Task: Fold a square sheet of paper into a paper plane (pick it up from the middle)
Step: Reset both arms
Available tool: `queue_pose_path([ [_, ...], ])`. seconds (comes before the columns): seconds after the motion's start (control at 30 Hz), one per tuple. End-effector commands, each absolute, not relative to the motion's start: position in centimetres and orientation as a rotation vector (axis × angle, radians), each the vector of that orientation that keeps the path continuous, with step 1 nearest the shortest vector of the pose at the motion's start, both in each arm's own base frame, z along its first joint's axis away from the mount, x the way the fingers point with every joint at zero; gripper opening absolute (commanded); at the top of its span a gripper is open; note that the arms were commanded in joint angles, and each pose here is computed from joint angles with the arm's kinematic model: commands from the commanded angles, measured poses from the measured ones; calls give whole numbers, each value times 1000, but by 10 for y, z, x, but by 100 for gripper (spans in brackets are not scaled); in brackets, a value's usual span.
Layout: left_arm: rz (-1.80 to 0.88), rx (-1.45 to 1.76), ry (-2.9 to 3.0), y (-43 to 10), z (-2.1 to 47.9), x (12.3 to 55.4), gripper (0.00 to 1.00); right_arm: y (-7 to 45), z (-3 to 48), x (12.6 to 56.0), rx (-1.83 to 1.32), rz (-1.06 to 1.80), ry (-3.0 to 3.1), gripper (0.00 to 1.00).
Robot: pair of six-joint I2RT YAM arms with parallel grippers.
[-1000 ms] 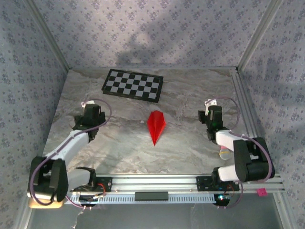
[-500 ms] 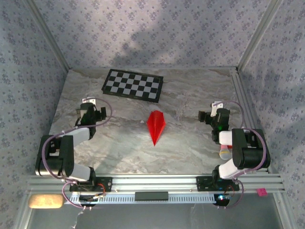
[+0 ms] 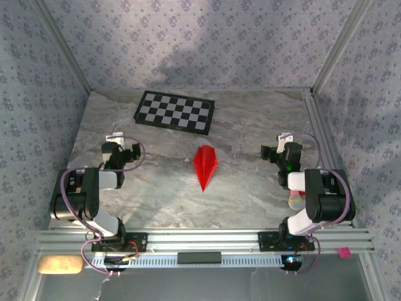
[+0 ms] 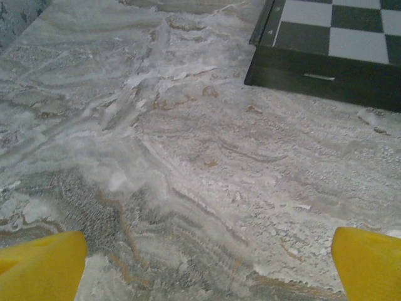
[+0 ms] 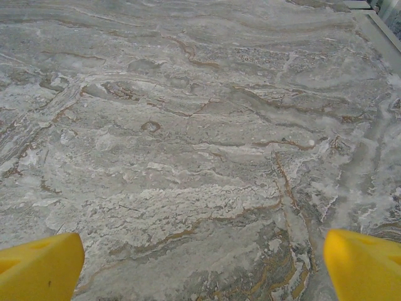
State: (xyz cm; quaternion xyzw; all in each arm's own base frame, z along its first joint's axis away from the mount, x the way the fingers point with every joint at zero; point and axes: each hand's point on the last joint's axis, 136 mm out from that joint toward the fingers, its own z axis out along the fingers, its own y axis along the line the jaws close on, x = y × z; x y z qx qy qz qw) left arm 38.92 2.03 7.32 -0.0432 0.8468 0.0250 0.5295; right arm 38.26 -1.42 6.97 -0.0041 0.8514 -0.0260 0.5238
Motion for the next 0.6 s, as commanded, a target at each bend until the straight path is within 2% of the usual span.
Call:
queue_pose_path([
  [0.0, 65, -99, 1957, 19, 89, 397, 100, -16, 80, 390, 9, -68, 2001, 100],
  [0.57, 62, -100, 1959, 19, 89, 397, 100, -16, 80, 390, 9, -68, 2001, 100],
])
